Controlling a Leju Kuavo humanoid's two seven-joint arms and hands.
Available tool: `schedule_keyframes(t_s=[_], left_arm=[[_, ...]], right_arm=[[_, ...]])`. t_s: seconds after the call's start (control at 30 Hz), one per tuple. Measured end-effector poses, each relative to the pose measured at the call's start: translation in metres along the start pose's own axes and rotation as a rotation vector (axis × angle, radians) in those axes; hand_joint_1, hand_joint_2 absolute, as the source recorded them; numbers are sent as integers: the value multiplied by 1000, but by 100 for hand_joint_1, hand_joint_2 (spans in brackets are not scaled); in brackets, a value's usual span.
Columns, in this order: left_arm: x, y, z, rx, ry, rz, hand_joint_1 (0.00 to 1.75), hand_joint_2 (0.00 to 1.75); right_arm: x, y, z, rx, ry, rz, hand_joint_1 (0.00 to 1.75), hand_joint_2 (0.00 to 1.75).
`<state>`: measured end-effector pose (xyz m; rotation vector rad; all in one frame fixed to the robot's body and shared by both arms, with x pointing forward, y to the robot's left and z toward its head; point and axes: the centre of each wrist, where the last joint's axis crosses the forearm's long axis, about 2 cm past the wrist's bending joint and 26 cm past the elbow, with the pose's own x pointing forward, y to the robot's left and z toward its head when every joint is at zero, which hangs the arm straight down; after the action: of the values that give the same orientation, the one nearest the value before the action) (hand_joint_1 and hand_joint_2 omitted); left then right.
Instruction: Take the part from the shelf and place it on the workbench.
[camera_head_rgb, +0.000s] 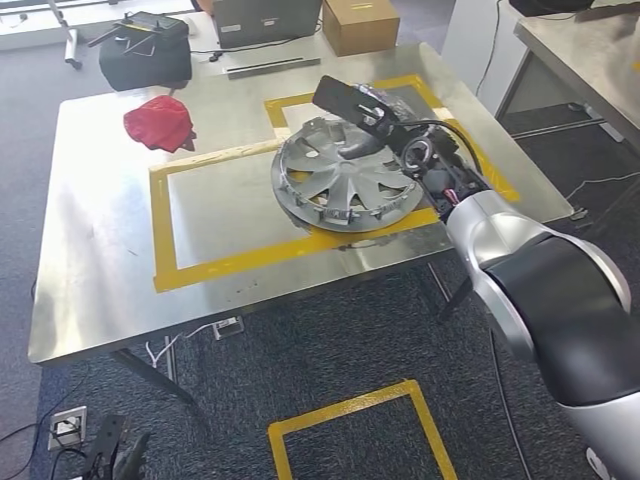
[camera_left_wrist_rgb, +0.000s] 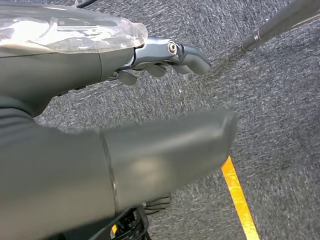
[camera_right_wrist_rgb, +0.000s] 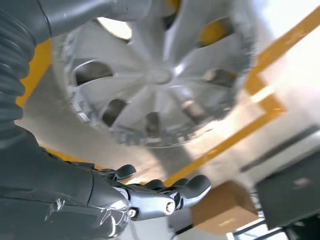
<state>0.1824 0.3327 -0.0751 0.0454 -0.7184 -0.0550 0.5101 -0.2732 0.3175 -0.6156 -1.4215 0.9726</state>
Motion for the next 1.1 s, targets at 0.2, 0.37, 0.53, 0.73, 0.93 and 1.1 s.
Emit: schedule_keyframes(t_s=[0.2, 0.37, 0.53, 0.73, 0.93, 1.1], left_arm=[[-7, 4, 3, 20, 11, 35, 0, 0], [-15, 8, 6, 24, 18, 48, 0, 0], [-22, 10, 9, 34, 26, 60, 0, 0], [-32, 13, 13, 54, 41, 70, 0, 0], [-40, 15, 17, 71, 57, 76, 0, 0], [-41, 17, 17, 80, 59, 80, 0, 0]], right_arm=[[39, -12, -4, 256, -298, -381, 0, 175], [60, -11, -3, 400, -459, -570, 0, 175], [64, -1, 0, 487, -571, -774, 0, 131], [54, 20, 10, 521, -661, -1131, 0, 0], [32, 42, 29, 498, -684, -1253, 0, 0], [21, 63, 45, 497, -696, -1236, 0, 0]])
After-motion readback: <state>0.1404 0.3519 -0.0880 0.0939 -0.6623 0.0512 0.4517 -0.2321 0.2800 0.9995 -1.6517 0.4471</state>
